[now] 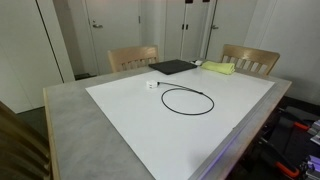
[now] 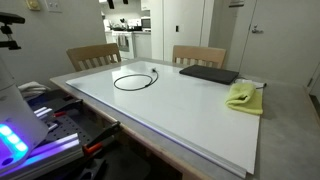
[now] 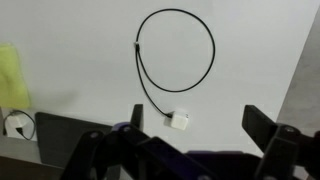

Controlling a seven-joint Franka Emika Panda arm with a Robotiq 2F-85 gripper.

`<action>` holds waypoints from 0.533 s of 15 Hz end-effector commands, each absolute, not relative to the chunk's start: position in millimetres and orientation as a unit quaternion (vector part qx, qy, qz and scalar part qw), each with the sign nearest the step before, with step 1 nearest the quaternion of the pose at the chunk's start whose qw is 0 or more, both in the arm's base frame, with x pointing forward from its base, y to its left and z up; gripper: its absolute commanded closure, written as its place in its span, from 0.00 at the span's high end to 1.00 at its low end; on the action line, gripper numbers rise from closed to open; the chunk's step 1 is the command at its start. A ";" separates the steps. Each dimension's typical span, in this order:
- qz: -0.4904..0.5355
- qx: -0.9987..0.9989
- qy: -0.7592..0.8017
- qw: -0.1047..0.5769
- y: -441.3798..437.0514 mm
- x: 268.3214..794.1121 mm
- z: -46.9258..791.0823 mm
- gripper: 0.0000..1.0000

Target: Straighten the cable

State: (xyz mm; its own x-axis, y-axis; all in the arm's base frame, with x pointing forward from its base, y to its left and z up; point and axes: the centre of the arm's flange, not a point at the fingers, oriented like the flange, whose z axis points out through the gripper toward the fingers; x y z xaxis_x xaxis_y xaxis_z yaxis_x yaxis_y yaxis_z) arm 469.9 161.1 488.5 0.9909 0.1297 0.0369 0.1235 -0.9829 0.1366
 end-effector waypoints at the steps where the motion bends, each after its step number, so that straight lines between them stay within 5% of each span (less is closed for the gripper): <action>1: 0.017 0.986 0.160 0.048 174.8 525.9 458.5 1.00; 6: -0.012 0.961 0.275 0.018 160.3 597.1 404.2 1.00; 7: -0.005 0.970 0.241 0.034 161.7 554.3 414.9 1.00; 8: -0.009 0.967 0.254 0.030 157.6 567.4 404.2 1.00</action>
State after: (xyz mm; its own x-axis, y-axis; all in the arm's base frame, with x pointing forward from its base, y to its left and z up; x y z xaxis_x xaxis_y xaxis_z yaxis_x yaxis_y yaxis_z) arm 567.9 157.5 403.8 0.8709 0.4904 -0.0334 0.4915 -0.8693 0.0523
